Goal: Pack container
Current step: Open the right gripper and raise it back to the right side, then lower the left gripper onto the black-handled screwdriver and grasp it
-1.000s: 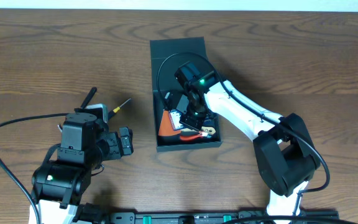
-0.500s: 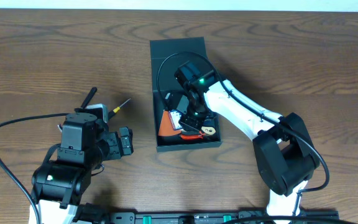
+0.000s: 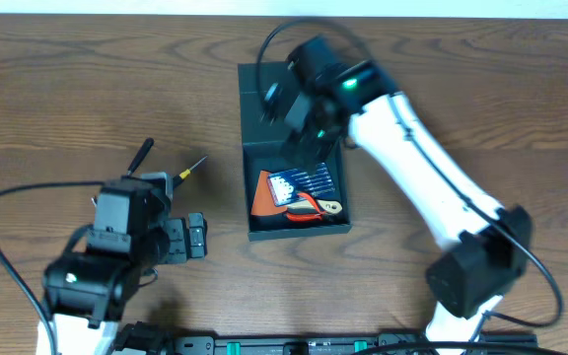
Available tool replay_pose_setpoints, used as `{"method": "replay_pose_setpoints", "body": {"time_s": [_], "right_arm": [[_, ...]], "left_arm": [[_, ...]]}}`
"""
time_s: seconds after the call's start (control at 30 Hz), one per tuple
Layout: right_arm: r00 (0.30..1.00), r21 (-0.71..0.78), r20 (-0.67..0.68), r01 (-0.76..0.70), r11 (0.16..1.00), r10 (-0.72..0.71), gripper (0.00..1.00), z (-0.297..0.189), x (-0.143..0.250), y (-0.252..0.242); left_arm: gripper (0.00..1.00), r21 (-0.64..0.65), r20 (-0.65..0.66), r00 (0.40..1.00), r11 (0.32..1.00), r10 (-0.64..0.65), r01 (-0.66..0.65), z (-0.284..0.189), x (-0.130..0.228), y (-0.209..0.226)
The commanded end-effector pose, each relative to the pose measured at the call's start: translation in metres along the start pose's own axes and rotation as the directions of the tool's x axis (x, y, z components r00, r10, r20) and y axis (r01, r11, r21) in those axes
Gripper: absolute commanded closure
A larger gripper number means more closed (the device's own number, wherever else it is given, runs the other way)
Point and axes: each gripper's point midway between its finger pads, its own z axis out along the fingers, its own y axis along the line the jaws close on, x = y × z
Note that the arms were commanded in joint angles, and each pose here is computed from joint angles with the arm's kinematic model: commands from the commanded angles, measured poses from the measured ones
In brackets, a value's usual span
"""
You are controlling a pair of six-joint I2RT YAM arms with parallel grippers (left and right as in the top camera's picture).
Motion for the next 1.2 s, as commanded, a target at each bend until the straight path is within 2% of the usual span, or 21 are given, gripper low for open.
{"method": "replay_pose_setpoints", "body": {"time_s": [0.0, 0.1, 0.17, 0.23, 0.27, 0.33, 0.4, 0.53, 0.67, 1.03, 1.17], "right_arm": [[0.936, 0.187, 0.142, -0.344, 0.92, 0.321, 0.01, -0.063, 0.006, -0.064], [0.797, 0.216, 0.233, -0.601, 0.769, 0.558, 0.01, -0.09, 0.034, -0.105], [0.676, 0.215, 0.268, -0.736, 0.642, 0.686, 0.01, -0.103, 0.061, -0.13], [0.58, 0.217, 0.282, -0.814, 0.538, 0.764, 0.01, -0.11, 0.086, -0.148], [0.541, 0.22, 0.284, -0.841, 0.495, 0.792, 0.01, -0.113, 0.098, -0.157], [0.48, 0.226, 0.285, -0.875, 0.429, 0.829, 0.01, -0.116, 0.121, -0.17], [0.452, 0.235, 0.287, -0.888, 0.395, 0.845, 0.01, -0.118, 0.135, -0.178], [0.421, 0.245, 0.29, -0.901, 0.359, 0.859, 0.01, -0.12, 0.149, -0.186], [0.44, 0.255, 0.293, -0.892, 0.374, 0.849, 0.01, -0.121, 0.151, -0.189], [0.441, 0.256, 0.306, -0.892, 0.373, 0.843, 0.01, -0.122, 0.149, -0.192], [0.443, 0.255, 0.319, -0.892, 0.374, 0.838, 0.01, -0.123, 0.147, -0.195]], "left_arm": [[0.02, -0.033, 0.024, 0.991, 0.991, 0.134, -0.133, -0.034, -0.038, -0.005], [0.02, -0.052, -0.078, 0.976, 0.977, 0.203, -0.208, -0.048, -0.054, -0.003], [0.02, -0.052, -0.162, 0.95, 0.96, 0.265, -0.277, -0.05, -0.065, 0.003], [0.02, -0.052, -0.221, 0.927, 0.945, 0.303, -0.322, -0.045, -0.075, 0.011], [0.02, -0.074, -0.237, 0.93, 0.949, 0.281, -0.306, -0.04, -0.083, 0.018], [0.02, -0.09, -0.253, 0.935, 0.956, 0.25, -0.28, -0.022, -0.098, 0.031], [0.02, -0.077, -0.296, 0.913, 0.946, 0.28, -0.315, -0.004, -0.103, 0.042], [0.02, -0.046, -0.407, 0.852, 0.924, 0.33, -0.38, 0.028, -0.1, 0.062], [0.01, 0.006, -0.481, 0.788, 0.9, 0.384, -0.435, 0.057, -0.095, 0.072], [0.01, 0.085, -0.529, 0.713, 0.865, 0.46, -0.495, 0.109, -0.094, 0.082], [0.01, 0.081, -0.531, 0.711, 0.863, 0.46, -0.498, 0.125, -0.093, 0.087]]}}
